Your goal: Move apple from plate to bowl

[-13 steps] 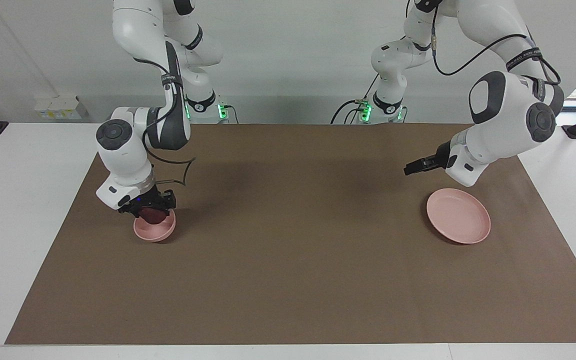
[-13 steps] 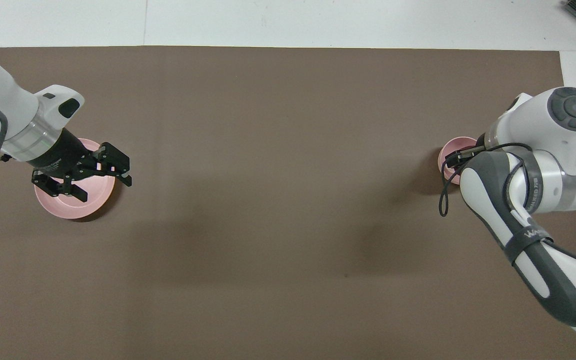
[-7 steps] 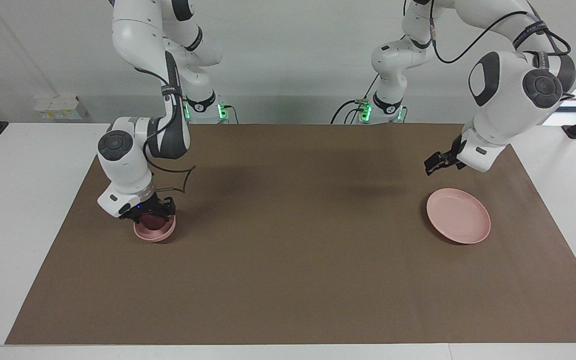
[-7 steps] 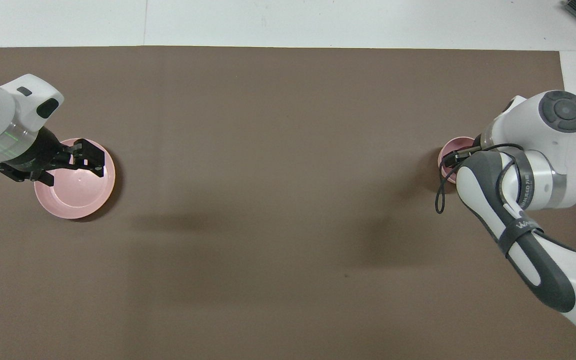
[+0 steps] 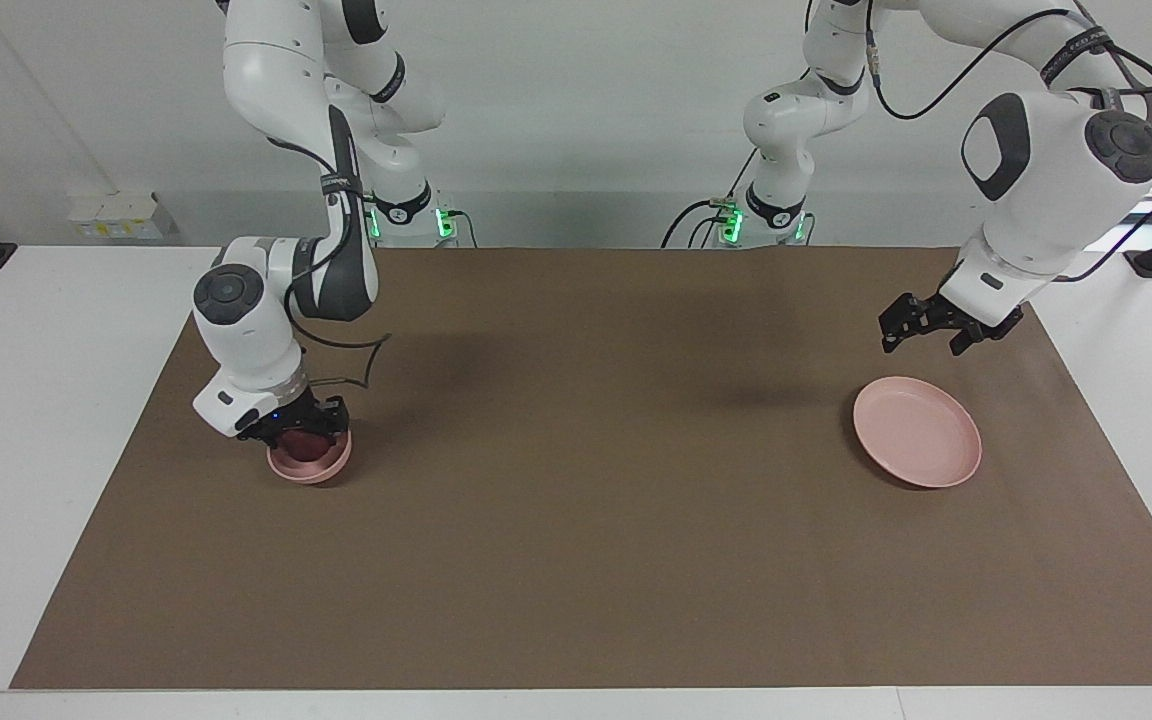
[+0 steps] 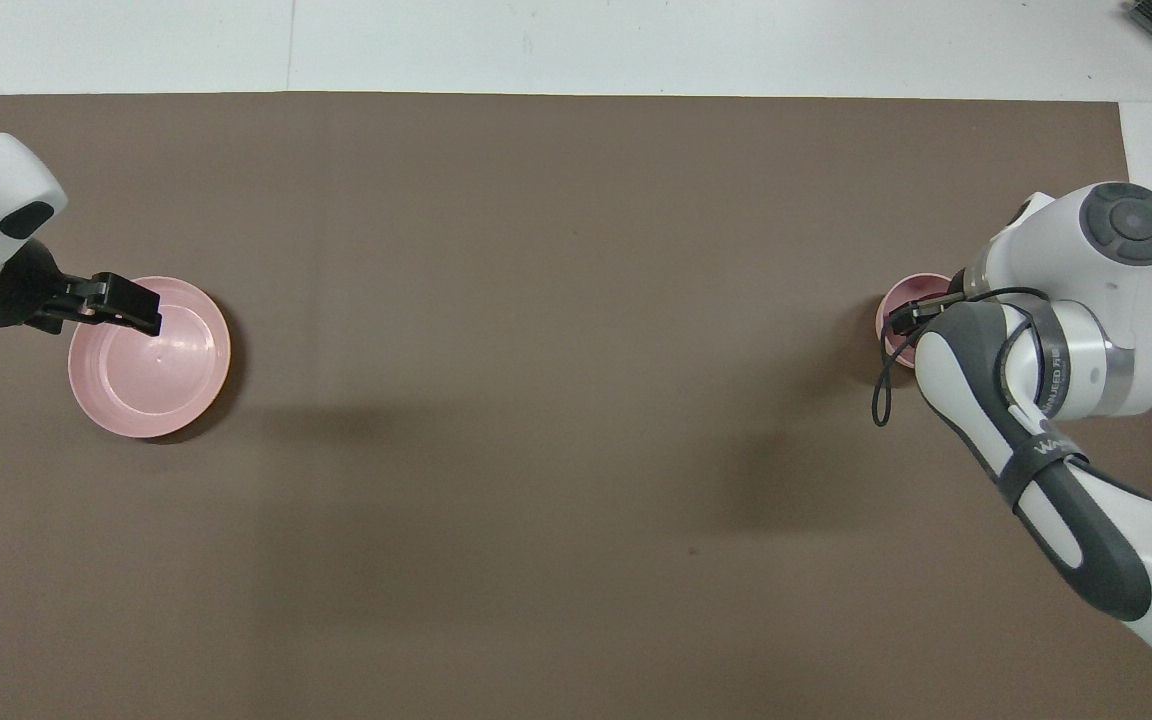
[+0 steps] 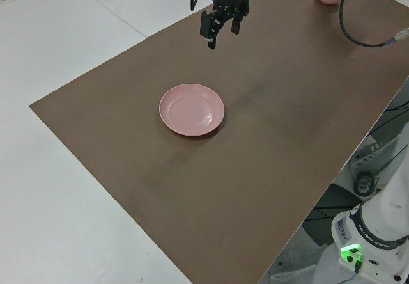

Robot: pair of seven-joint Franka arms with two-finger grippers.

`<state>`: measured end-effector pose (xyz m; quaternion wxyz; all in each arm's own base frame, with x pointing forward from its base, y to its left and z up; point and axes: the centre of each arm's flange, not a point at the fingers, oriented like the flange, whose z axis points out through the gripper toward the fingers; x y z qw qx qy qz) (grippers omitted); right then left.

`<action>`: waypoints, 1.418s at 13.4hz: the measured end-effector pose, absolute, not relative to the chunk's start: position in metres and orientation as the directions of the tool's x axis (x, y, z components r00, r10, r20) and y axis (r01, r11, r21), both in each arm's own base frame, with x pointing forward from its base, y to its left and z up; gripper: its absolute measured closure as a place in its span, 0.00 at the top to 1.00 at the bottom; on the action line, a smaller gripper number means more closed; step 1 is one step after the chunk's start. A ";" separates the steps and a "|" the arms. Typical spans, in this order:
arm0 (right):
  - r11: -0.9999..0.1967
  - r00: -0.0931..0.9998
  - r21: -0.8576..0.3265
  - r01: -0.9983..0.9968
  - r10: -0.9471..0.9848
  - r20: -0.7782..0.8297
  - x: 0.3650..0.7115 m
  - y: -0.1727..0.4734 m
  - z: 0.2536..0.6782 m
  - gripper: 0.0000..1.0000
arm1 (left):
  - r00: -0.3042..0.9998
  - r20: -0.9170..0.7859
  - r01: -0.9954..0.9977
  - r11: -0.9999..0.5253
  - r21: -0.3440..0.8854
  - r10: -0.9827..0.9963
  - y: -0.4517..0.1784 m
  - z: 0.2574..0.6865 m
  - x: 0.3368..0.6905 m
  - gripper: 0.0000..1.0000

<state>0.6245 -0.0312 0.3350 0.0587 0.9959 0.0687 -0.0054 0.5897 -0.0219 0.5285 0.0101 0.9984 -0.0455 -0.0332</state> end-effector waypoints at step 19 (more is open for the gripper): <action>-0.994 0.997 0.085 0.074 0.073 -0.016 0.613 -0.021 0.423 1.00 | 0.998 -0.007 -0.056 -0.998 -0.026 -0.056 -0.006 0.616 0.556 1.00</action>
